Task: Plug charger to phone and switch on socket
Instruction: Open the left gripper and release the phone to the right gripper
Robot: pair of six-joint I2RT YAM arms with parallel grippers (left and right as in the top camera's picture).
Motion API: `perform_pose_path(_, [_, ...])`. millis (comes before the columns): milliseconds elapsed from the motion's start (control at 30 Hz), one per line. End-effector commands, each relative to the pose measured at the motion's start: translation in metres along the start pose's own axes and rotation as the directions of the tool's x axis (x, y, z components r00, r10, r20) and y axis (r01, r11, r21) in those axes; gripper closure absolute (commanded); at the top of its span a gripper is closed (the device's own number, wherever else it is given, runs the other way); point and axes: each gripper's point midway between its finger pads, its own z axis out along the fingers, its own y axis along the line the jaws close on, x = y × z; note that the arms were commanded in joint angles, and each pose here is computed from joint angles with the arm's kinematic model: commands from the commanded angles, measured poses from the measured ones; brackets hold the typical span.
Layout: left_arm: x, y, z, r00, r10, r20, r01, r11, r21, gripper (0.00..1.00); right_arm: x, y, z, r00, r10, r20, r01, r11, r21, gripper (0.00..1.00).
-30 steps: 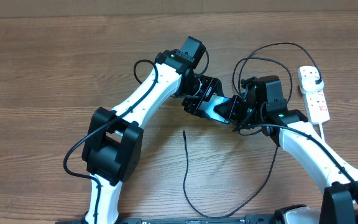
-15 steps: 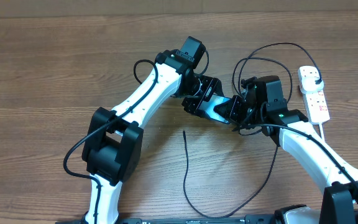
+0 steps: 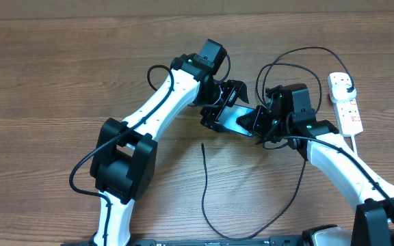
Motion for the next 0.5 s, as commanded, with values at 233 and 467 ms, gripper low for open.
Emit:
perform_pose_path(233, [-0.015,-0.011,-0.021,0.986,0.168,-0.004,-0.168,0.985,0.049,0.0,-0.013,-0.009,-0.012,0.999,0.047,0.017,-0.046,0.999,-0.011,0.96])
perform_pose_path(467, [-0.023,-0.013,-0.029,0.97,0.236,0.066,-0.239,0.97,0.048,0.0,-0.018,-0.014,-0.017,0.996,0.082,0.019,-0.081,0.996,-0.025,0.96])
